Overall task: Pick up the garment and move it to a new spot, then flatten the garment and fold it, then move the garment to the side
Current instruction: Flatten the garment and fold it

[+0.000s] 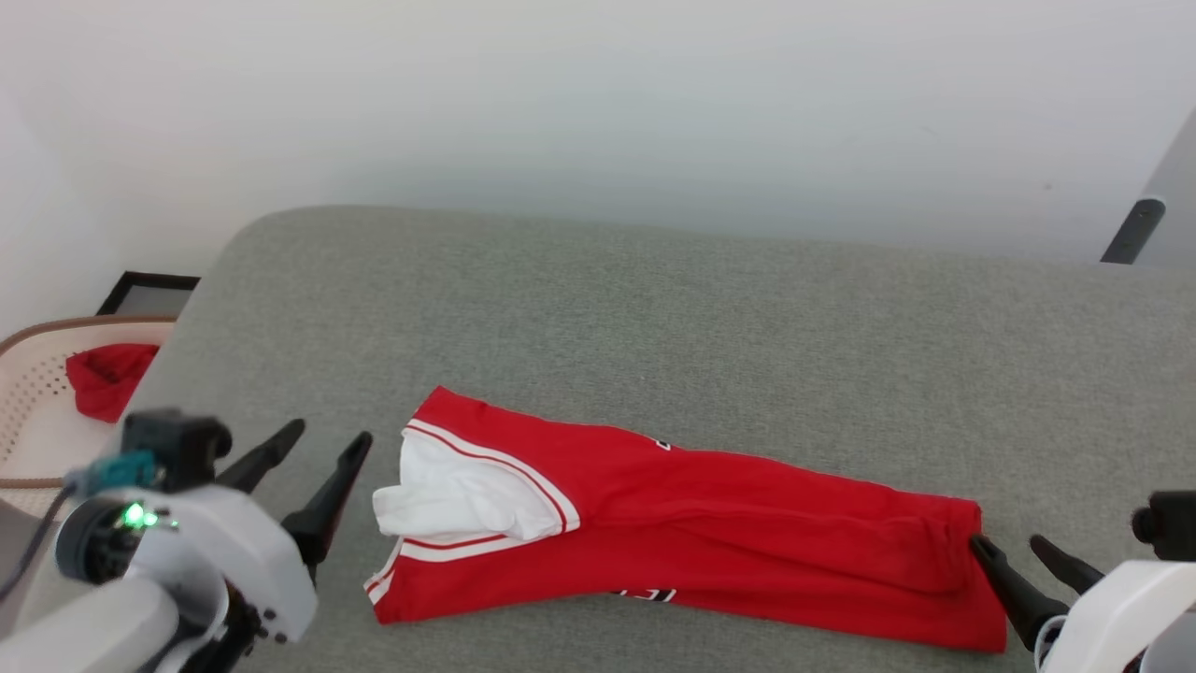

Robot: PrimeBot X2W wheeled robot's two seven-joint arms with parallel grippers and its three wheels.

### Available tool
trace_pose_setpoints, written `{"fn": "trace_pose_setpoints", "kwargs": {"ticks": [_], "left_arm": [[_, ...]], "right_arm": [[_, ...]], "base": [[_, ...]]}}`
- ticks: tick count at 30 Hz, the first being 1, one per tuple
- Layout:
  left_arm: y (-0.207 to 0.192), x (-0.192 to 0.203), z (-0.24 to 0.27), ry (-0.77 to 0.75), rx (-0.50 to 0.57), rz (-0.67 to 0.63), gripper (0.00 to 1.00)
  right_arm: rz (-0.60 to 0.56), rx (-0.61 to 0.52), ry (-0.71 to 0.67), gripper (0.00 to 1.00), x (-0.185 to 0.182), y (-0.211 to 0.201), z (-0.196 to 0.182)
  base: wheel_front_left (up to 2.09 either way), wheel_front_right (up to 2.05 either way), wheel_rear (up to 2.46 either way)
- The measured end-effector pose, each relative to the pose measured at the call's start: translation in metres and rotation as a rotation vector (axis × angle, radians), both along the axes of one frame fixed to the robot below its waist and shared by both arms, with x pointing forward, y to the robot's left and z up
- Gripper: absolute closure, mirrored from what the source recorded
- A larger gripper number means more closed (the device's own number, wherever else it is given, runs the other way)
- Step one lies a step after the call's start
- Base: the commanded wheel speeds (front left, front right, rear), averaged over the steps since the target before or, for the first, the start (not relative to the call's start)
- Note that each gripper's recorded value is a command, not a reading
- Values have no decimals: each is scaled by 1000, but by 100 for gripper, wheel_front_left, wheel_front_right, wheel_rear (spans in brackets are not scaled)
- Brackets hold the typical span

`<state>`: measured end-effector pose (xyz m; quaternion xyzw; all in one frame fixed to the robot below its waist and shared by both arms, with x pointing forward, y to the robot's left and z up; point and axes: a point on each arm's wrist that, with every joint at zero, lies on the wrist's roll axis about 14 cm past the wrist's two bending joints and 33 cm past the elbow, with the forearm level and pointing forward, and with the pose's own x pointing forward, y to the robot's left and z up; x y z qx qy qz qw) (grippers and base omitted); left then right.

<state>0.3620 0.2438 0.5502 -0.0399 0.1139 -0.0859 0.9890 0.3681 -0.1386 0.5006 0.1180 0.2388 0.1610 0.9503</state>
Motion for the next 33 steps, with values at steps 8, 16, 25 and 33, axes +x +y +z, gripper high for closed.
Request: {"fn": "trace_pose_setpoints", "kwargs": {"ticks": [8,16,25,33], "left_arm": [[19,-7,1,-110,-10,97,0],[34,-9,-15,-170,-70,210,0],[44,-5,-40,-173,-98,259,0],[47,-2,-64,-140,-140,301,0]], "right_arm": [[-72,-7,70,0,-1,-17,-21],[-105,-16,173,0,12,-27,-43],[-58,-66,327,0,28,-17,-79],[-19,-65,454,0,37,-1,-116]], "base": [[0,0,0],[0,0,0],[0,0,0],[0,0,0]]}}
